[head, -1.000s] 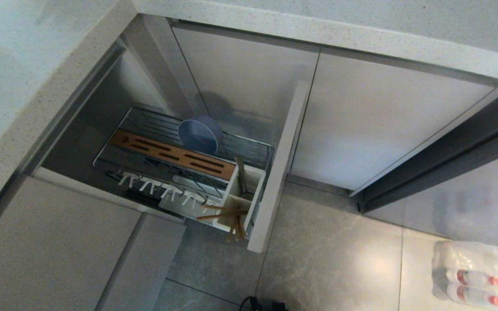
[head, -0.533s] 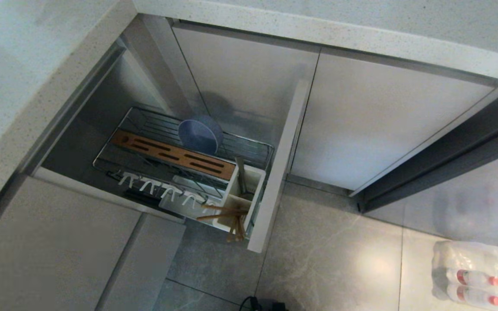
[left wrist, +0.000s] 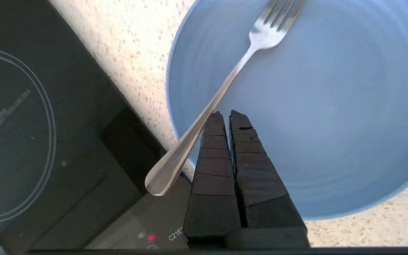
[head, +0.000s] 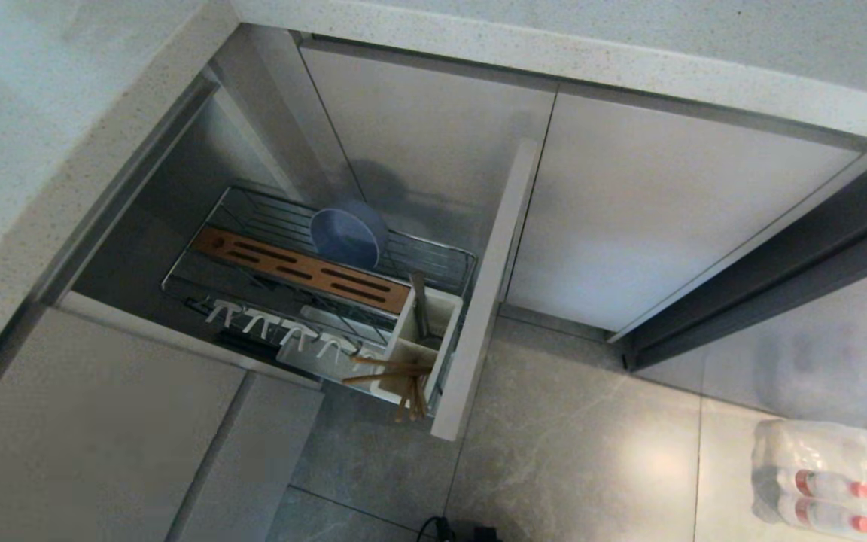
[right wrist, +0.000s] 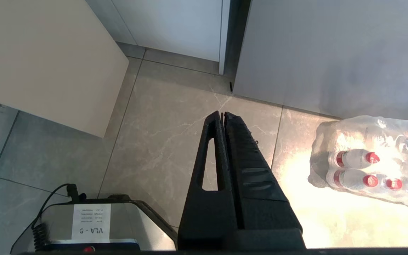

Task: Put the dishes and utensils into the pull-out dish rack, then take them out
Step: Pick up the fork and place it in the cupboard

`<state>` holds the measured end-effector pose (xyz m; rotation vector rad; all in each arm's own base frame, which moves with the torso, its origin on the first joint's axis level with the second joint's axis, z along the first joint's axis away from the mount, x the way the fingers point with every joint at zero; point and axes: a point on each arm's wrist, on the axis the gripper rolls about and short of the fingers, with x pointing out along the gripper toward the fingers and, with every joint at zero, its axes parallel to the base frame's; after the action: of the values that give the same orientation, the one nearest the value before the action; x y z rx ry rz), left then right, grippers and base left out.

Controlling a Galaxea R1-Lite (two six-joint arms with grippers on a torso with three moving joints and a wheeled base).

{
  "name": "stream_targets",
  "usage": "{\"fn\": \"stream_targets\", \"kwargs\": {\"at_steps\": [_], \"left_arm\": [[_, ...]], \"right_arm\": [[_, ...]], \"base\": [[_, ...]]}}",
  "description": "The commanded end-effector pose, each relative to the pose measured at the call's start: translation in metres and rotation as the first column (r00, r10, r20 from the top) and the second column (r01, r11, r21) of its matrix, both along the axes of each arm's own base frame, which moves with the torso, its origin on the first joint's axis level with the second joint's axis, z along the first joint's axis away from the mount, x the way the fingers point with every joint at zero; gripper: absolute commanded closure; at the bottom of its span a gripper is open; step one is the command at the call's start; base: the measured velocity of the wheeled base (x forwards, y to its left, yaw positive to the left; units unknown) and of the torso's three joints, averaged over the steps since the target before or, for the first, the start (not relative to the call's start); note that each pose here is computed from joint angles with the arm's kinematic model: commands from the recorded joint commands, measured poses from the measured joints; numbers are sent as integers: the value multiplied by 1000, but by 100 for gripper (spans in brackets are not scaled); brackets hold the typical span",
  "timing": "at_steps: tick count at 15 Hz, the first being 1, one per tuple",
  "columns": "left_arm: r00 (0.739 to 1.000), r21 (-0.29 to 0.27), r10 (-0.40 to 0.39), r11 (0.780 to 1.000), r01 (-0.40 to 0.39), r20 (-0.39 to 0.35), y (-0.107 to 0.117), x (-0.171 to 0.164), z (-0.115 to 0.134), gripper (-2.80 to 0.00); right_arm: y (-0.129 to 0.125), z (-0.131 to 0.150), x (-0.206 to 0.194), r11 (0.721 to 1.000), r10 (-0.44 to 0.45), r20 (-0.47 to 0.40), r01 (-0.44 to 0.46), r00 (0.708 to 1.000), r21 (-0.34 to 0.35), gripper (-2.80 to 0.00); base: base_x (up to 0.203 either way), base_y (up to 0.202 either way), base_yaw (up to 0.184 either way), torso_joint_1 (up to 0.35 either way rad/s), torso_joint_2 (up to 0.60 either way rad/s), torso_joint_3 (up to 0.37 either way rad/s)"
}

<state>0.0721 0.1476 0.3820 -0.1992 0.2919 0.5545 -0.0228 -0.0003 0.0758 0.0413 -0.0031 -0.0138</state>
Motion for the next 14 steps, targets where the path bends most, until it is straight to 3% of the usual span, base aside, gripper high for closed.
{"fn": "stream_targets", "kwargs": {"at_steps": [1, 7, 8, 9, 14], "left_arm": [[1000, -22, -6, 1000, 6, -9, 4, 2, -5, 0], [1000, -27, -28, 999, 28, -14, 12, 5, -10, 0], [999, -30, -33, 999, 32, -18, 13, 6, -11, -116], [999, -28, -44, 999, 44, -24, 14, 6, -13, -280], [998, -20, -52, 998, 52, -19, 12, 6, -12, -280]], "right_arm": [[0, 0, 0, 1000, 0, -1, 0, 1000, 0, 0], [0, 0, 0, 1000, 0, -1, 0, 1000, 0, 0], [0, 0, 0, 1000, 0, -1, 0, 1000, 0, 0], [0, 0, 0, 1000, 0, -1, 0, 1000, 0, 0], [0, 0, 0, 1000, 0, -1, 0, 1000, 0, 0]], "base": [[0, 0, 0, 0, 0, 0], [0, 0, 0, 0, 0, 0], [0, 0, 0, 0, 0, 0], [0, 0, 0, 0, 0, 0], [0, 0, 0, 0, 0, 0]]}}
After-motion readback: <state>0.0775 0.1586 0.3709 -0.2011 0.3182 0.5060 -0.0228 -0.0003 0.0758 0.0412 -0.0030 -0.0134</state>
